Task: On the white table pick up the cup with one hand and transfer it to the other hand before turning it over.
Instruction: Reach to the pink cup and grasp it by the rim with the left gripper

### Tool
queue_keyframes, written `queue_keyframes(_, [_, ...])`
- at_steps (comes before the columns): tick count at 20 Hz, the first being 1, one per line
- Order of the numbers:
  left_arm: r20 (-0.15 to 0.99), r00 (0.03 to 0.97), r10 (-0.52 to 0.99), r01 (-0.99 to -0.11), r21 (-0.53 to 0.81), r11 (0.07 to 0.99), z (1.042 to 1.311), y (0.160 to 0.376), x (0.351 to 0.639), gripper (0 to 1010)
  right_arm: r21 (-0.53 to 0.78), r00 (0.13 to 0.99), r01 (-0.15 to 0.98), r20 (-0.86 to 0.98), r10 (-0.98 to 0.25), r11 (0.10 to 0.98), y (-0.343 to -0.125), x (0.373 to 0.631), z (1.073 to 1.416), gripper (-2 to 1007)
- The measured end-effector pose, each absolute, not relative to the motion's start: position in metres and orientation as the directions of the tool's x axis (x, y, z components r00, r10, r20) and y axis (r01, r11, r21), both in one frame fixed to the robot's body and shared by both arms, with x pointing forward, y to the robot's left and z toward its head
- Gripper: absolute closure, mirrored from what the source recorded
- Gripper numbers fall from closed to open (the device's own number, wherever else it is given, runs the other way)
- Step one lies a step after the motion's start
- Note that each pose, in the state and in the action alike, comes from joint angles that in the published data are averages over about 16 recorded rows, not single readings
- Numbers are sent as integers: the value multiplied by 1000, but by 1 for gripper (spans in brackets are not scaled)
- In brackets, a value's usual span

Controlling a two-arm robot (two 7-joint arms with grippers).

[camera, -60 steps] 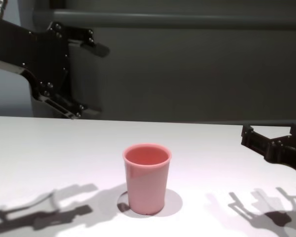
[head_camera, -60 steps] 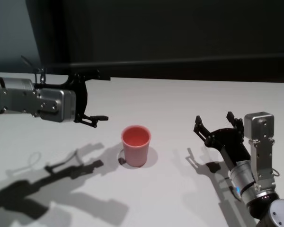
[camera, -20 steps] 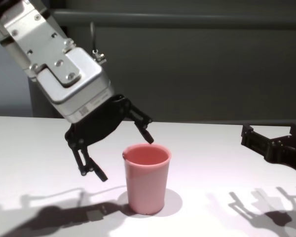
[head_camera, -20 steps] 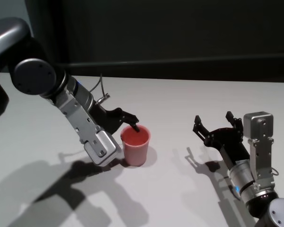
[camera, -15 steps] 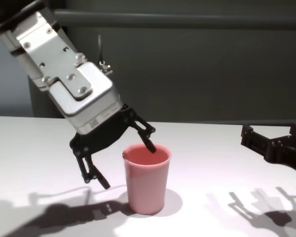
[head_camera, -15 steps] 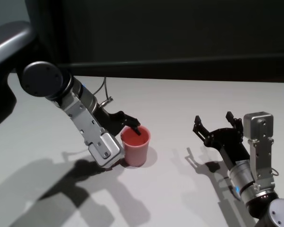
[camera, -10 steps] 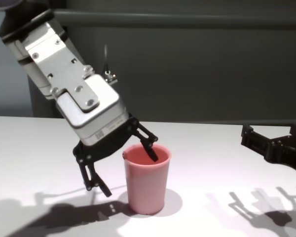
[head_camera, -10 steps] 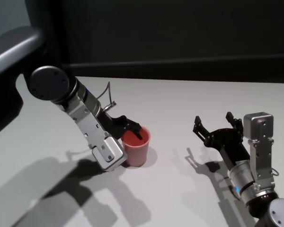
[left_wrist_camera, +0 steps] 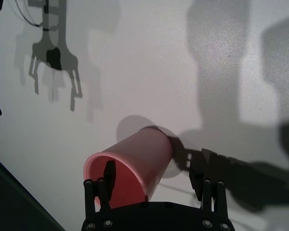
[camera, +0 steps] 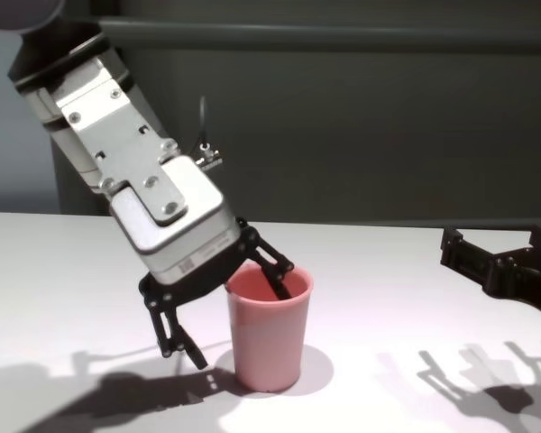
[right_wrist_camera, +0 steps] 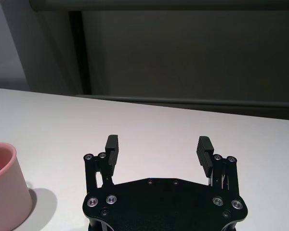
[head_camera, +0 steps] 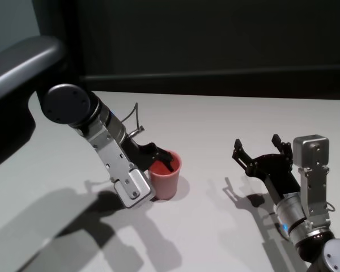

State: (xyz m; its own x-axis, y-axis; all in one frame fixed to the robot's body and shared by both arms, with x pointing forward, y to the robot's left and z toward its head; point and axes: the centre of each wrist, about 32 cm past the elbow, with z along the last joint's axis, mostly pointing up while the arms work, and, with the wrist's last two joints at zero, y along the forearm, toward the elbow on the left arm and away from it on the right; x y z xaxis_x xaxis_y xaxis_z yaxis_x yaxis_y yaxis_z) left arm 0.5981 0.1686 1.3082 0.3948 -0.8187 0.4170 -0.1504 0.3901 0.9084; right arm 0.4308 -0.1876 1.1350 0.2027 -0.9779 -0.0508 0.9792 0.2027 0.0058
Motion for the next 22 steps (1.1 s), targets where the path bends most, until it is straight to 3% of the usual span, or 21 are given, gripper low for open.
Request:
queue_keyframes(6, [410,374,-832,-147,912,383,1308,165,599,30,6,203,979,-51,-978,203,-188,431,1135,5])
queue_keyframes(11, [402,362,-841,-135,915,379,1308,163,600,106,6,203,979,-51,-978,203,-188,431,1135,5])
queue_keyframes(22, [391,352,-851,-100,919,381,1310,159,603,431,6,203,979,-51,-978,203,-188,431,1135,5])
